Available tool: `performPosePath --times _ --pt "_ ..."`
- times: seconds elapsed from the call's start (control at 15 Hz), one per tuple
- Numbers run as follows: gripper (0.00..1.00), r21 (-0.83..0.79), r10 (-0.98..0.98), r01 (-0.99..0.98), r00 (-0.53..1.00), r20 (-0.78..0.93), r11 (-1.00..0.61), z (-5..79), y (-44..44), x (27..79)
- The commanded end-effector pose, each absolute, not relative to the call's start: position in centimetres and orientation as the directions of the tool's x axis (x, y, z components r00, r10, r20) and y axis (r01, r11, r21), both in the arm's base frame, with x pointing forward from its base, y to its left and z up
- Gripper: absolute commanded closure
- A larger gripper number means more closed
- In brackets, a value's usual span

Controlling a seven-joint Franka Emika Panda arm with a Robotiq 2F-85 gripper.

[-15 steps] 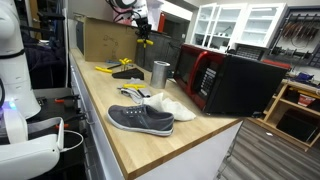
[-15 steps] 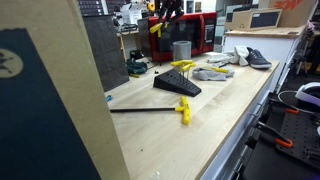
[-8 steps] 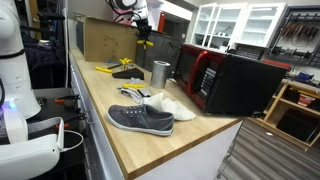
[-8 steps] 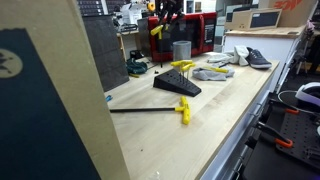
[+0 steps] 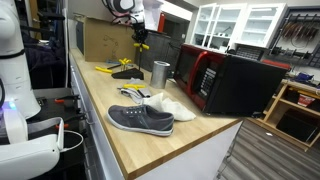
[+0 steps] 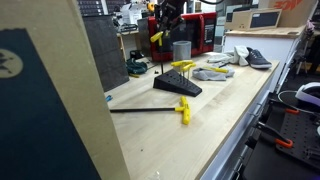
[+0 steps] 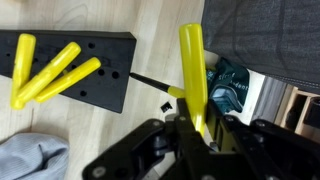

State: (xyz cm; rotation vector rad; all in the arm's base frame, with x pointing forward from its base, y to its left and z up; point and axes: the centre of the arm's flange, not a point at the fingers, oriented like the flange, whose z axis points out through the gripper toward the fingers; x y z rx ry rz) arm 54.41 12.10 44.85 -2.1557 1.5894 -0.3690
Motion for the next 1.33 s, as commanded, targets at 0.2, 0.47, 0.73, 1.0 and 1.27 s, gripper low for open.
performPosePath --times 0.2,0.47,0.73,1.0,1.27 --pt "0.94 -0.480 -0.962 -0.852 0.269 -0.054 -0.211 45.7 13.6 52.8" --pt "0.94 -0.514 -0.954 -0.809 0.294 0.064 -0.284 48.0 14.5 51.6" --pt "0.94 -0.525 -0.944 -0.796 0.328 0.043 -0.301 49.5 16.2 49.8" --pt "0.94 -0.496 -0.942 -0.815 0.337 0.012 -0.298 48.6 17.2 48.5" --pt "0.94 -0.458 -0.946 -0.835 0.322 0.044 -0.306 47.2 16.2 47.6"
